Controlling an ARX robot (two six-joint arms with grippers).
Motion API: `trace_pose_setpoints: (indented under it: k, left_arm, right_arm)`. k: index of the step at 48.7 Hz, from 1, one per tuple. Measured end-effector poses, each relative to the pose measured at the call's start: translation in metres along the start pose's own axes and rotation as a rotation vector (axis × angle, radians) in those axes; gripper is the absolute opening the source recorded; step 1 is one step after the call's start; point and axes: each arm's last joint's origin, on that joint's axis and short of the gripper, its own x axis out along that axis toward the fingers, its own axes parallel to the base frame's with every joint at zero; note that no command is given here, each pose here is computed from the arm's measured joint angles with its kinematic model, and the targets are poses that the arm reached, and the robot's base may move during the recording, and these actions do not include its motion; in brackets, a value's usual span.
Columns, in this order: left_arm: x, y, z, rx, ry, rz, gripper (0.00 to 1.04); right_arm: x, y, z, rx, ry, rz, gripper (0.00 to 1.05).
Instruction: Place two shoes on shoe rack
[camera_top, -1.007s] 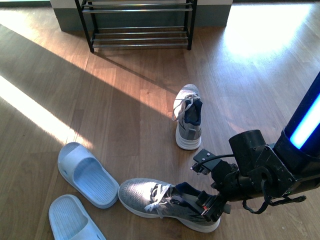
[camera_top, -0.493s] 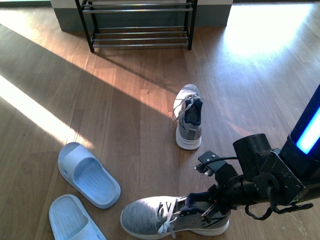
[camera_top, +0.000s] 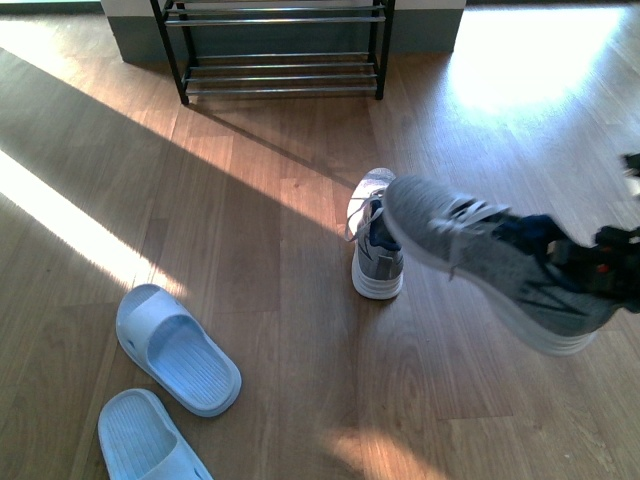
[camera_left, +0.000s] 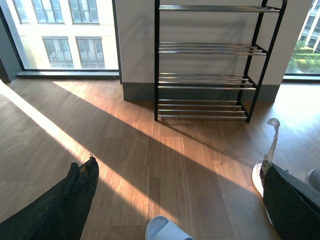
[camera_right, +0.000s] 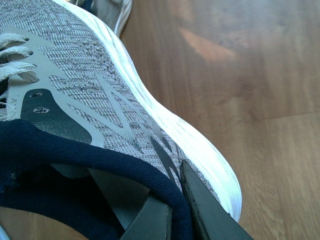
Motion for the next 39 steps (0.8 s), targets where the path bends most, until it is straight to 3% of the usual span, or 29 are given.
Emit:
trace_pose_setpoints:
  k: [5, 10, 20, 28, 39]
  left_arm:
    - [0.0, 0.0, 0.0, 0.0, 0.0, 0.0, 0.95]
    - [0.0, 0.0, 0.0, 0.0, 0.0, 0.0, 0.95]
    - [0.0, 0.0, 0.0, 0.0, 0.0, 0.0, 0.95]
    - [0.0, 0.0, 0.0, 0.0, 0.0, 0.0, 0.95]
    - [0.0, 0.0, 0.0, 0.0, 0.0, 0.0, 0.95]
  right_arm:
    - [-0.05, -0.011, 0.019, 0.132, -0.075, -0.013, 0.01]
    - [-0.101, -0.015, 0.029, 0.212, -0.14, 0.056, 0.01]
    - [-0.184, -0.022, 0.016, 0.275, -0.256, 0.183, 0.01]
    - [-0.206, -0.023, 0.008, 0.258, -0.345, 0.207, 0.01]
    - [-0.206, -0.023, 0.007, 0.257, -0.343, 0.207, 0.01]
